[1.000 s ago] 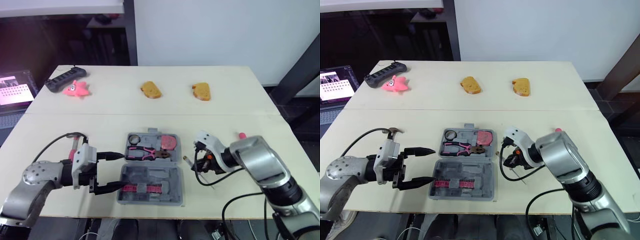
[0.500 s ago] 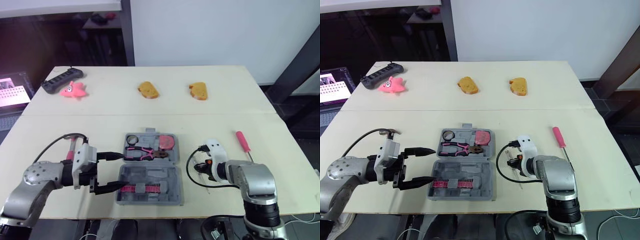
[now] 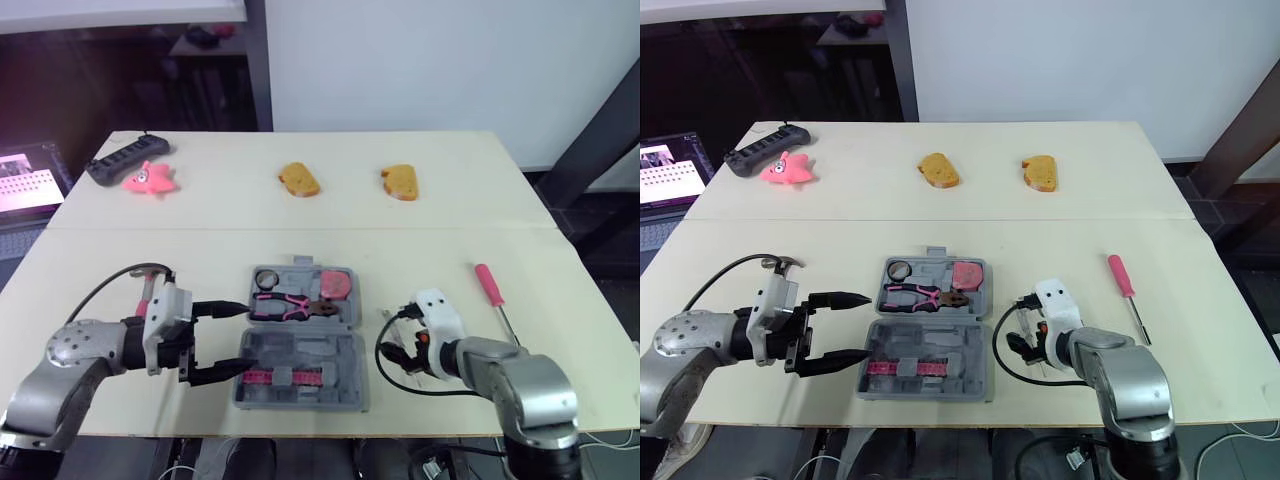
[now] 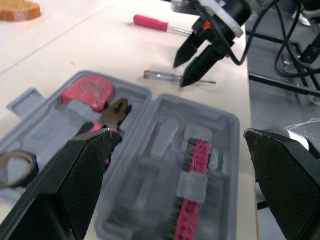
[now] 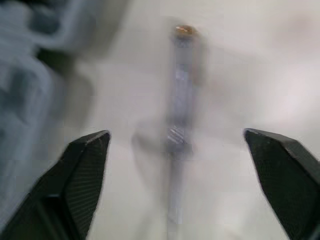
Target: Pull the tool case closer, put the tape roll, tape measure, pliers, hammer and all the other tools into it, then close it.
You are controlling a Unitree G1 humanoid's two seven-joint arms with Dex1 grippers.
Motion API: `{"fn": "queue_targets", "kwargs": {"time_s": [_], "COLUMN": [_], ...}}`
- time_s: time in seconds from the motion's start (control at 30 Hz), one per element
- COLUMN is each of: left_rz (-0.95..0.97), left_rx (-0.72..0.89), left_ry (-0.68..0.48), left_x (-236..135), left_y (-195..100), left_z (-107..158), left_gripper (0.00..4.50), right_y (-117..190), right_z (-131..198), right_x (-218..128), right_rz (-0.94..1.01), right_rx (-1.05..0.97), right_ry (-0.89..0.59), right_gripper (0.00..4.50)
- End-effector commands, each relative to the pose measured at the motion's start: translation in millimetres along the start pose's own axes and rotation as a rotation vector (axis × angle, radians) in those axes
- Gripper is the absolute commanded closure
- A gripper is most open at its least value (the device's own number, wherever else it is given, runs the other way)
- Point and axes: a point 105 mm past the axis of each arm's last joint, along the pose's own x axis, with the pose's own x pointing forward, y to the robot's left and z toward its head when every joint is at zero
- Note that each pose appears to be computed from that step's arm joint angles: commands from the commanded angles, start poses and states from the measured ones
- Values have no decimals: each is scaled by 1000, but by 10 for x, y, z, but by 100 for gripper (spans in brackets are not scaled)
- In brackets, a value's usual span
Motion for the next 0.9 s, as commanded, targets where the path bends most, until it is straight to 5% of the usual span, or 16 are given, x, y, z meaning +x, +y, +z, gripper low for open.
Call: {"fn": "queue_targets", "kwargs": {"time_s": [0.03,0.23,0.47,0.9], "left_rz": [8,8,4,7], "left_rx": [28,27,33,43], "left_ry": [-3,0,2,9], "left_x": [-62,-77,-73,-86], "left_y": [35,66,96,102], "left_z": [69,74,87,104], "left_gripper": [0,0,0,0], "right_y": [120,317,126,109], "right_z": [31,-21,-158,-455], "right_x": [-134,-63,147,339], "right_rz": [4,35,-84,-59], "right_rx": [-68,-22,27,62], "right_ry": [-121,-245,-282,-207], "right_gripper": [8,8,8,8]}}
